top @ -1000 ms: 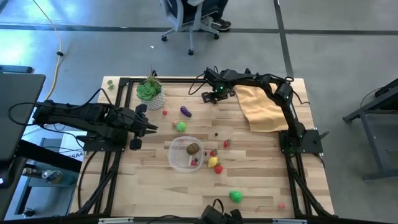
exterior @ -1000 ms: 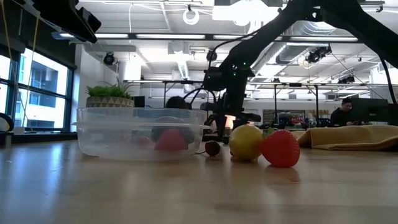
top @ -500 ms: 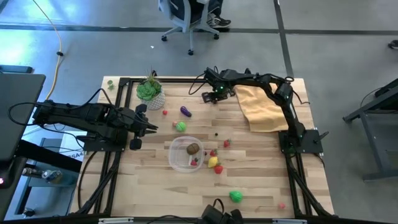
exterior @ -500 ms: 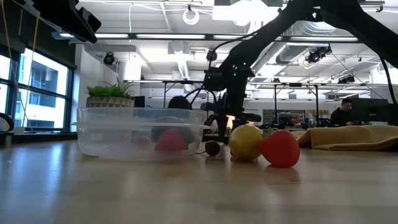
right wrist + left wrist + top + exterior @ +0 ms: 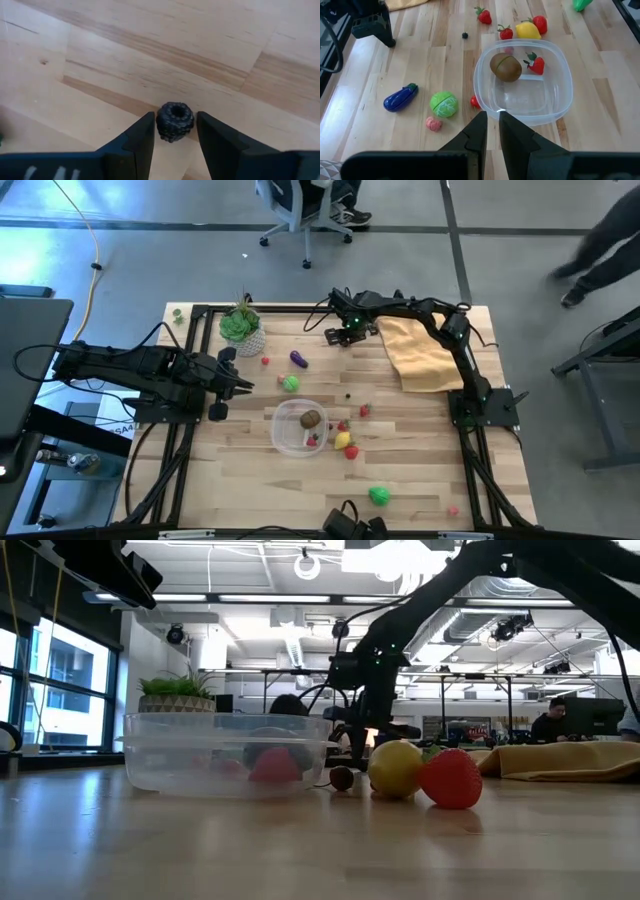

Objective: Pick and placing Produce into tupperware
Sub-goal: Put the blackberry into the transparent bin, then put the red strawberry into the transparent bin

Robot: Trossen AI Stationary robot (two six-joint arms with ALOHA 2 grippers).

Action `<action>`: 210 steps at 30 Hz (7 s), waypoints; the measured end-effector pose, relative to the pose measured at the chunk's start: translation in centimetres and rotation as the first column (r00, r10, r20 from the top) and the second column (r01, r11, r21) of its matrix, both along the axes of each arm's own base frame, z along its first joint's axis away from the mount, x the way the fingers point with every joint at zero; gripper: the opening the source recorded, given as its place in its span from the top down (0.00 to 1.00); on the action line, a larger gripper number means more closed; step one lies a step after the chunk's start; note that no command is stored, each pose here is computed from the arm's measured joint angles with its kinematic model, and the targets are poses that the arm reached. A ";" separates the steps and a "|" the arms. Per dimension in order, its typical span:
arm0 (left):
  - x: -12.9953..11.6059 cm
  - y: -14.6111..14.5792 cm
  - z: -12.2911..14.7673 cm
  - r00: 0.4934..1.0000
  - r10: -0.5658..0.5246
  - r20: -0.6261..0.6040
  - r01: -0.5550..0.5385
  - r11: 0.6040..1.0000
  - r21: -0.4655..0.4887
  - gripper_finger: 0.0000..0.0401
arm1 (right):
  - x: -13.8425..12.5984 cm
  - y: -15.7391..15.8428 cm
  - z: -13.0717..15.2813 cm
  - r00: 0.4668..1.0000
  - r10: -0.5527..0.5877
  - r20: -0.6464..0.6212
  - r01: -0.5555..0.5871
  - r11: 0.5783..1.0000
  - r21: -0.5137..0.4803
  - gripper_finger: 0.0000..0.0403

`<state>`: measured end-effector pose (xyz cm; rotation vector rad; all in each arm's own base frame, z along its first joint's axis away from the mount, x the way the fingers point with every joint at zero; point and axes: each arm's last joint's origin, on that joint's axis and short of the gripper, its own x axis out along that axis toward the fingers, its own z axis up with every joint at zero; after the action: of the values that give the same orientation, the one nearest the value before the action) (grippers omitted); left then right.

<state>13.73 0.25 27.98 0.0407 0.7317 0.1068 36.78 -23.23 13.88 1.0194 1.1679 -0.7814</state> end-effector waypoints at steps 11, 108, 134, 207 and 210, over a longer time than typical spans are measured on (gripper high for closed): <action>0.0 0.0 0.0 1.000 0.000 0.000 0.000 1.000 0.000 0.90 | 0.1 0.0 0.0 1.000 0.016 -0.013 -0.016 1.000 -0.014 0.68; 0.0 0.0 0.0 1.000 0.000 0.000 0.000 1.000 0.000 0.90 | 5.4 29.1 2.7 0.228 0.968 0.104 -0.872 0.250 -0.421 0.78; 0.0 0.0 0.0 1.000 0.000 0.000 0.000 1.000 0.000 0.90 | 5.7 29.2 3.0 0.195 0.972 0.129 -0.864 0.233 -0.447 0.62; 0.0 0.0 0.0 1.000 0.000 0.000 0.000 1.000 0.000 0.90 | -1.6 28.3 6.1 0.913 -0.365 -0.182 0.343 0.928 -0.144 0.62; 0.0 0.0 0.0 1.000 0.000 0.000 0.000 1.000 0.000 0.90 | -1.6 27.7 6.1 0.913 -0.364 -0.184 0.340 0.928 -0.150 0.61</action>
<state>13.73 0.24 27.98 0.0402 0.7317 0.1068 35.17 4.48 19.93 1.0852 1.1134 -1.2553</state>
